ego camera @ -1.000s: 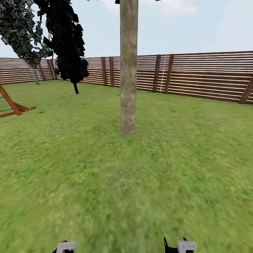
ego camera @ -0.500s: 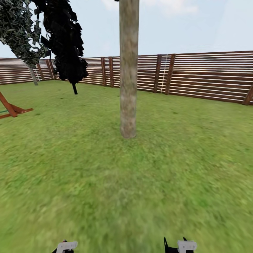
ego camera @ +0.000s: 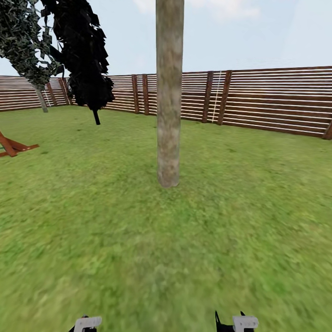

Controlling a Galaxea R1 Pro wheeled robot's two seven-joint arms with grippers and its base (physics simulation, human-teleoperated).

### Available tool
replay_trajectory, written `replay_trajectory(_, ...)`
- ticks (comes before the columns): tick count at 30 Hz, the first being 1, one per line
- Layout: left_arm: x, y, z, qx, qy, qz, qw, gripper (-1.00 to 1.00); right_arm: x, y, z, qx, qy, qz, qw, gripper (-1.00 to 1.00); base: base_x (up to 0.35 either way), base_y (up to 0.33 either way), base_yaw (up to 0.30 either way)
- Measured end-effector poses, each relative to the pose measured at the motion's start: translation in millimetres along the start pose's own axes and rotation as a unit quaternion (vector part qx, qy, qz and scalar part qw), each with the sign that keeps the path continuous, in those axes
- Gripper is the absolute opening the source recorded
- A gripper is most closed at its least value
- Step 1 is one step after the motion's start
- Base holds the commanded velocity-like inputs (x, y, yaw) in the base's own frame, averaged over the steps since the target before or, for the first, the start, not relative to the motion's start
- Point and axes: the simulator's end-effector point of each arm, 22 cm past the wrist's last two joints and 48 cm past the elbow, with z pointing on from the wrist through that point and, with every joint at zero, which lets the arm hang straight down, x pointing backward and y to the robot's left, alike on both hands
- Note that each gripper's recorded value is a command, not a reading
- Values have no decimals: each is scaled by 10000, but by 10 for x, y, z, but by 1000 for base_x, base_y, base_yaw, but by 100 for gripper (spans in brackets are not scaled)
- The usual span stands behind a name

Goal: In the garden, pick up the pesticide atomizer on the floor and spray pesticide onto both trees until each tree trunk is fully covered.

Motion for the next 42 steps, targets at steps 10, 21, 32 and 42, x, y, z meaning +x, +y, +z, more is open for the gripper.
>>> replay_trajectory(10,0,-2,0,4,0,0,10000,-100,7,-3,-5,6,6,0,10000,100,338,0,0)
replay_trajectory(21,0,-1,0,2,0,0,10000,-100,6,-3,-4,6,4,-1,10000,100,338,0,0)
replay_trajectory(32,0,-1,0,3,0,0,10000,-100,6,-3,-4,6,5,0,10000,100,338,0,0)
replay_trajectory(42,0,-2,0,4,0,0,10000,-100,2,-2,-1,5,1,-2,10000,100,338,0,0)
